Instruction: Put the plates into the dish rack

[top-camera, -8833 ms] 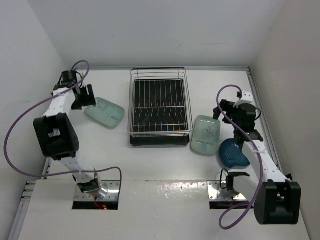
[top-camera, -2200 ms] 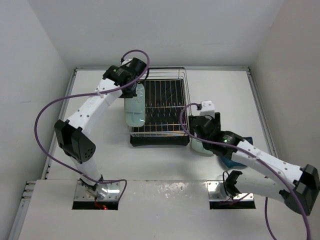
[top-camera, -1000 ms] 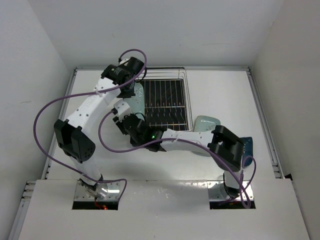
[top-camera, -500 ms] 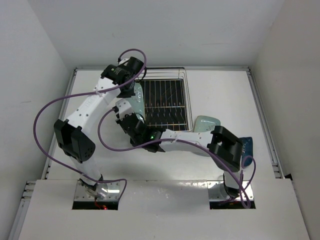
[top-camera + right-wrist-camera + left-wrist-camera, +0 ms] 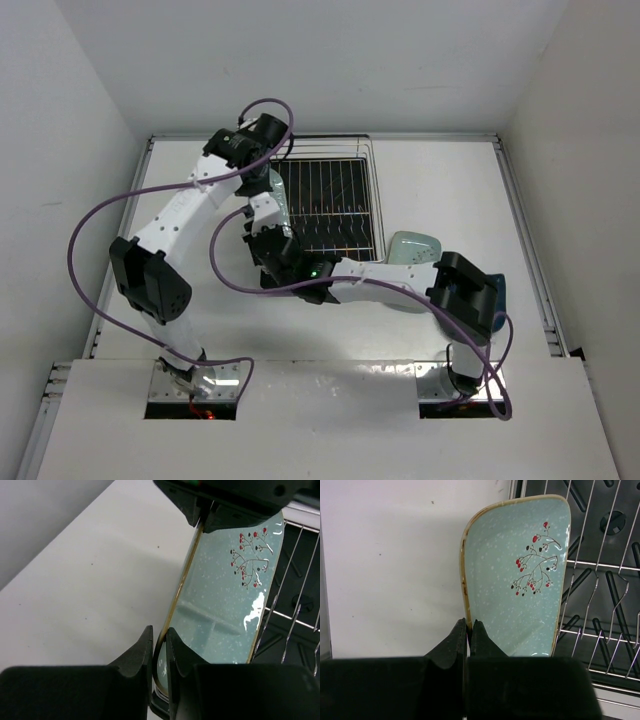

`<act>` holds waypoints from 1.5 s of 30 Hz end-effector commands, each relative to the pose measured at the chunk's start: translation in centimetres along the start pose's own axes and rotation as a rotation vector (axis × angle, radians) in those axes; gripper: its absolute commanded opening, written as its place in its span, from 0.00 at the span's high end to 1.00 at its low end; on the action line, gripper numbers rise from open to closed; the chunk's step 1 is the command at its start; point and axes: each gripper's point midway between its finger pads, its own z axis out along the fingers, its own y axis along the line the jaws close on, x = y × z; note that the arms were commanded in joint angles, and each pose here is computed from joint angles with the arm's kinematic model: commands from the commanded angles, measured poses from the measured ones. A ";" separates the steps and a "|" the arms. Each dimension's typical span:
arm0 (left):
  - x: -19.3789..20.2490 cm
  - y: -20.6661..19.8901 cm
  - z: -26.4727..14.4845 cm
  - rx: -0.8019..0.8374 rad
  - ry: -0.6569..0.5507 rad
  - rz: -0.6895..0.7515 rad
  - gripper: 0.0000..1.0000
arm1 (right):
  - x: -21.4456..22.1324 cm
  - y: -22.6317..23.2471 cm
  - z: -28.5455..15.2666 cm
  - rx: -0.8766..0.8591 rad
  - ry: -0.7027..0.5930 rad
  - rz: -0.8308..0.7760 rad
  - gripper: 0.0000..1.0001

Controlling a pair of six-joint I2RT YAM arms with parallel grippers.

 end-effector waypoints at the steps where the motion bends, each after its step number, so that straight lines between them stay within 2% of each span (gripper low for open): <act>1: -2.1 -0.8 -0.3 0.044 -0.057 0.025 0.99 | -4.2 0.4 -1.0 -0.059 -0.097 0.194 1.00; 6: -1.7 -1.2 0.4 0.045 -0.037 0.044 0.97 | -4.0 -0.8 -1.1 -0.059 -0.091 0.283 1.00; 10: -2.0 -1.5 0.7 0.044 -0.036 0.054 0.81 | -4.4 -1.2 -0.8 -0.083 -0.100 0.382 1.00; 16: -2.7 -2.0 0.7 0.061 -0.051 0.063 0.60 | -4.5 -1.7 -0.7 -0.089 -0.114 0.446 1.00; 27: -4.3 -2.5 0.2 0.075 -0.084 0.064 0.57 | -2.7 -4.7 -0.2 -0.045 -0.109 0.635 1.00; 29: -4.8 -2.4 -0.2 0.081 -0.098 0.065 0.56 | -3.1 -5.1 -0.3 -0.055 -0.124 0.651 1.00; 34: -5.6 -2.7 -0.9 0.104 -0.119 0.051 0.45 | -2.8 -6.1 -0.6 -0.053 -0.131 0.666 1.00; 45: -5.4 -3.2 -1.0 0.133 -0.108 0.063 0.44 | -0.9 -7.4 -0.7 -0.010 -0.101 0.714 1.00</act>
